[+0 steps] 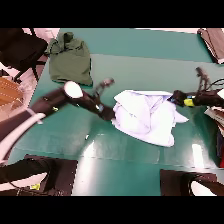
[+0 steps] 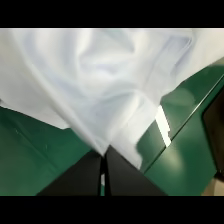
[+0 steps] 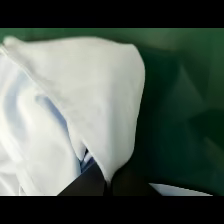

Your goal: Fold the shirts.

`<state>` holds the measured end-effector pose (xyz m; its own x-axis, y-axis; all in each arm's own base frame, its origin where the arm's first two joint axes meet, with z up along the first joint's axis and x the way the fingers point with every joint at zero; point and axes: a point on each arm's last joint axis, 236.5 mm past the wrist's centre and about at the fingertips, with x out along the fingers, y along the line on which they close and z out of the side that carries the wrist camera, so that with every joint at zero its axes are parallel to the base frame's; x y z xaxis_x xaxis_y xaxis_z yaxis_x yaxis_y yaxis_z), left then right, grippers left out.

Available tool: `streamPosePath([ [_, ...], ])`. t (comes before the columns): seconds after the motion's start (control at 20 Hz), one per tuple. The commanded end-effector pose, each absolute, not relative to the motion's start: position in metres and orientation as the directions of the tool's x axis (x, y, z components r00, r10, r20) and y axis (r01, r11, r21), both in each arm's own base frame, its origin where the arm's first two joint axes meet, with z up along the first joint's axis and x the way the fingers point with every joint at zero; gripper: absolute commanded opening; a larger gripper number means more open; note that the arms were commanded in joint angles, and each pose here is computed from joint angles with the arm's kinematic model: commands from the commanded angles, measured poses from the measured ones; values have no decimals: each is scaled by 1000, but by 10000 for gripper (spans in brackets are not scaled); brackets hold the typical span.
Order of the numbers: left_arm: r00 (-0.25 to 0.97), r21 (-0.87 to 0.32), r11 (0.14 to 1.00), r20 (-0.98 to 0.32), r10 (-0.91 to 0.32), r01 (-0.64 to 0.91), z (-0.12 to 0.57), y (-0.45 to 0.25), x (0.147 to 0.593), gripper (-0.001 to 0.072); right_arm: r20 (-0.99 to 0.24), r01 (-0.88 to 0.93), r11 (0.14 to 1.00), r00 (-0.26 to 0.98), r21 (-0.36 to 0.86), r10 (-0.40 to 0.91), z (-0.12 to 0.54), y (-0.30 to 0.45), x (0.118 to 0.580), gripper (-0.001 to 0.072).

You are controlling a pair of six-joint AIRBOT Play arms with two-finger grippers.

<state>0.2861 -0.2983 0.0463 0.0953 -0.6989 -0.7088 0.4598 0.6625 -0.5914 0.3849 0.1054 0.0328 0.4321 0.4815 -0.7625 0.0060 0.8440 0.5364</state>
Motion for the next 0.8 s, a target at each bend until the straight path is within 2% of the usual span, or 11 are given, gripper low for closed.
streamPosePath([
  [0.0, 461, -489, 740, -580, -671, 462, 183, -236, 340, 24, -637, -101, 854, 623, 510, 454, 112, 94, 405, 23],
  [0.1, 651, -422, 766, -411, -638, 484, 283, -204, 359, 24, -506, -232, 868, 734, 439, 453, 188, 101, 408, 23],
  [0.25, 749, -348, 756, -188, -635, 554, 400, -192, 348, 24, -236, -380, 875, 859, 300, 454, 313, 114, 389, 23],
  [0.35, 804, -292, 778, -46, -593, 557, 463, -176, 336, 24, -75, -423, 881, 892, 213, 446, 386, 113, 365, 23],
  [0.5, 827, -222, 800, 71, -557, 557, 518, -159, 309, 24, 11, -458, 884, 889, 94, 459, 450, 114, 322, 23],
  [0.6, 820, -209, 793, 125, -559, 572, 542, -156, 292, 24, 18, -500, 866, 866, -15, 500, 477, 122, 290, 23],
  [0.75, 802, -215, 774, 201, -562, 596, 571, -152, 269, 25, 0, -546, 833, 837, -93, 548, 500, 132, 245, 23],
])
